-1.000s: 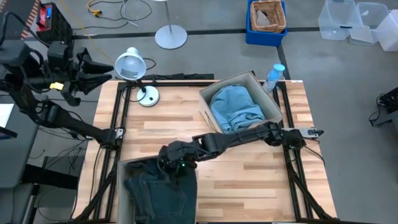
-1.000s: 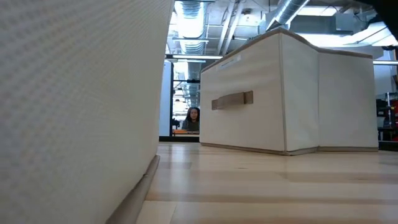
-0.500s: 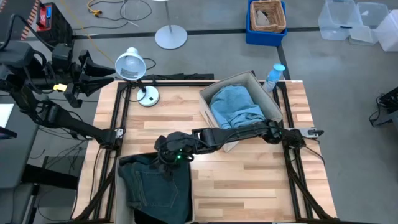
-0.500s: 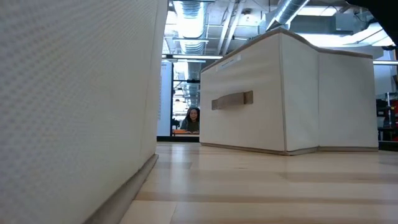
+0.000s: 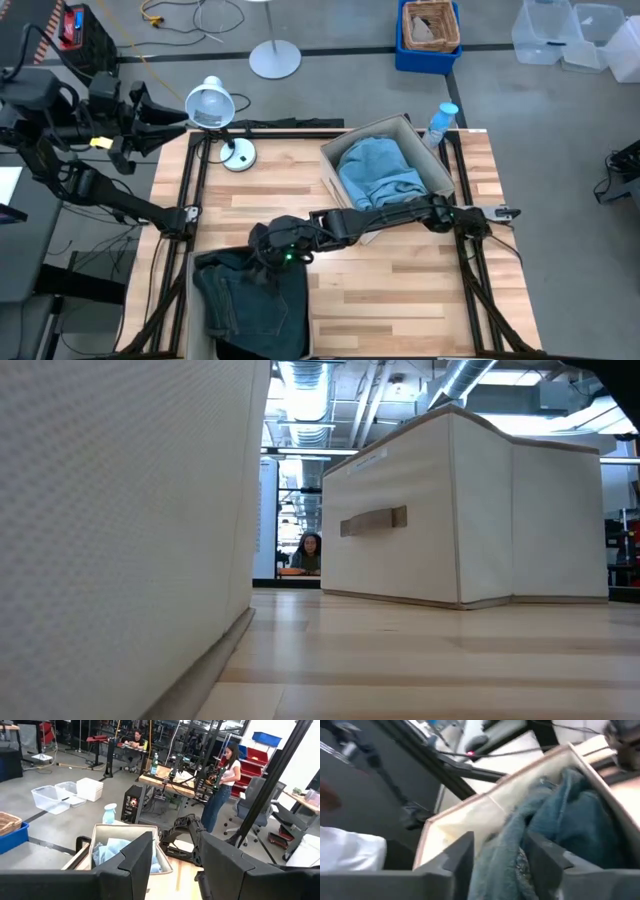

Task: Sort clothes
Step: Put the dark blue pants into the bottom laundry organizer

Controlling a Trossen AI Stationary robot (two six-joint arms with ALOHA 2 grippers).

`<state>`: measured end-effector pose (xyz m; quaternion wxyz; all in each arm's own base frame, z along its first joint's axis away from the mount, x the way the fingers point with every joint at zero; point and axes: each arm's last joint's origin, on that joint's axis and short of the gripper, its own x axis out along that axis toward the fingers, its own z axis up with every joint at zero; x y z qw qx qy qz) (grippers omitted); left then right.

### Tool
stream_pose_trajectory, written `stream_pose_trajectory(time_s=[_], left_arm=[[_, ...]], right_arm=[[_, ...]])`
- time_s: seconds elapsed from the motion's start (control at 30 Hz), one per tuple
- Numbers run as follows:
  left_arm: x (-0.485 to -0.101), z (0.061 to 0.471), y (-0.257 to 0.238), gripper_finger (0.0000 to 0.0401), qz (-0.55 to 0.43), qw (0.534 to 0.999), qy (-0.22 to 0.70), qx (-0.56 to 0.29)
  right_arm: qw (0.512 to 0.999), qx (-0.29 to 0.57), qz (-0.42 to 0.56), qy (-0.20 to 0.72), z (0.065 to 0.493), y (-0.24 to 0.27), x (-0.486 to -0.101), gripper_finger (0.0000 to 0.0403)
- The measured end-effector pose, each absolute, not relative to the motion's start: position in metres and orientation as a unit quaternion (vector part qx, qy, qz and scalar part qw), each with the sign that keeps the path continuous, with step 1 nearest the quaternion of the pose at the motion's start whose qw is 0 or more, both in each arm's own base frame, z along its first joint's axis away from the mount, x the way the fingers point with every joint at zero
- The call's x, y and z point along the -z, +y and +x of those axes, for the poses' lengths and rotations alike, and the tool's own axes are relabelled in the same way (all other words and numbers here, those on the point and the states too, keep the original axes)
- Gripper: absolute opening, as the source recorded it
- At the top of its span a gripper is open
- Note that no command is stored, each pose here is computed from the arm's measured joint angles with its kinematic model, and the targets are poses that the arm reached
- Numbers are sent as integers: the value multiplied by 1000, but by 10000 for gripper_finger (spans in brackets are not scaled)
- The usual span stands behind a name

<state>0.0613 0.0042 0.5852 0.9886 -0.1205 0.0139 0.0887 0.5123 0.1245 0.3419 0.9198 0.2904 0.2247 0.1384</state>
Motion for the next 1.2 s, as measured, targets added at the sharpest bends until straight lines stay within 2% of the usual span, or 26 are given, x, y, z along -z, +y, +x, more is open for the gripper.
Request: stream_pose_trajectory(time_s=[0.17,0.37,0.5,0.63,0.73,0.9,1.07,1.2], left_arm=[[-585,61,4,157,-118,989,15,-89],[-585,62,4,157,-113,990,16,-89],[-585,62,4,157,-113,990,16,-89],[-585,62,4,157,-113,990,16,-89],[-585,62,4,157,-111,990,15,-88],[-585,62,4,157,-111,990,15,-89],[-585,62,4,157,-111,990,15,-88],[-585,62,4,157,-111,990,15,-89]], right_arm=[[934,-175,269,159,503,126,-372,226],[959,-175,206,87,490,124,-403,220],[960,-179,160,144,481,137,-395,176],[941,-180,150,244,471,154,-375,89],[934,-169,149,278,467,156,-369,19],[922,-126,149,334,463,153,-357,9],[898,-78,136,412,470,153,-319,3],[891,-60,132,430,483,150,-294,2]])
